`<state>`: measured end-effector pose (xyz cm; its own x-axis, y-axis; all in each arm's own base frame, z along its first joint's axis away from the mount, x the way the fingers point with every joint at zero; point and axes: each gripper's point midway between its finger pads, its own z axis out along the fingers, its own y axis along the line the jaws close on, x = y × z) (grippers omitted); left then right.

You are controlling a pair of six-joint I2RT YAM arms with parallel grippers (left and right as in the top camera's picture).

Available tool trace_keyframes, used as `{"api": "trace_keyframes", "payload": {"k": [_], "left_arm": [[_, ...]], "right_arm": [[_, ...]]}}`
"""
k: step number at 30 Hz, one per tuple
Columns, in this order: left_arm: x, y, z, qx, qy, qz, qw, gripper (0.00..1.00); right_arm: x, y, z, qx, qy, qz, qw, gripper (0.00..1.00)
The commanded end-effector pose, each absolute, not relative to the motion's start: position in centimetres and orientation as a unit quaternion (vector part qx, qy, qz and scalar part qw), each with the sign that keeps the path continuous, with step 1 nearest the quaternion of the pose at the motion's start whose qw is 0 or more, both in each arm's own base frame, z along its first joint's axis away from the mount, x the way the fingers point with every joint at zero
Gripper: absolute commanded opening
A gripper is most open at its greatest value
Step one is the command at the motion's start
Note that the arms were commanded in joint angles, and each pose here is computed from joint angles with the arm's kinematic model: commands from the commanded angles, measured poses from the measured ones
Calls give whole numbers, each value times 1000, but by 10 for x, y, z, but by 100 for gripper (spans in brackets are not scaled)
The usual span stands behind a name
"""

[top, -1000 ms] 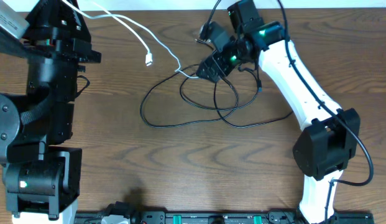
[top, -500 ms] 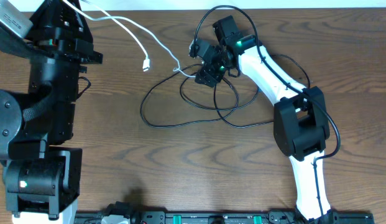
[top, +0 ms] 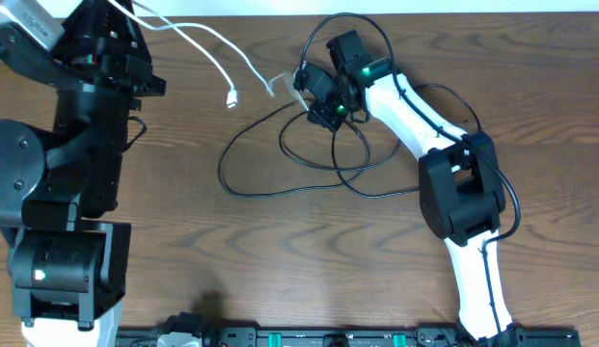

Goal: Untangle cables

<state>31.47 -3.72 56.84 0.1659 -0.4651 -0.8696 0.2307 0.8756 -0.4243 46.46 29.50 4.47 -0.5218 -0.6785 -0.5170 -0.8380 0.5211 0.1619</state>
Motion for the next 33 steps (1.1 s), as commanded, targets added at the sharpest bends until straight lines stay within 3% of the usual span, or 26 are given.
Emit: {"api": "trace_keyframes", "payload": {"k": [1,6,11,18,22,28,33], "left_arm": [[318,-34,567,-106,605,-225,756,7],[329,-35,549,-111,632,-220,735,7],[343,-43,513,-108,685,-220,686,8],[359,-46,411,-133,810,-185,541,8],[365,-47,354,-146,865,-162,453,7],[368,-51,342,-143,874,-168,432,7],[361,-51,331,-146,887,-162,408,7]], "right_arm": [[467,289,76,-380,875,215,206,8],[450,278,114,-309,904,232,183,3],[415,279,133,-332,897,254,145,1],[400,284,186,-354,859,328,173,2],[423,257,188,-197,910,333,151,1],[437,284,202,-157,878,425,158,1],[409,304,195,-190,872,435,119,1]]}}
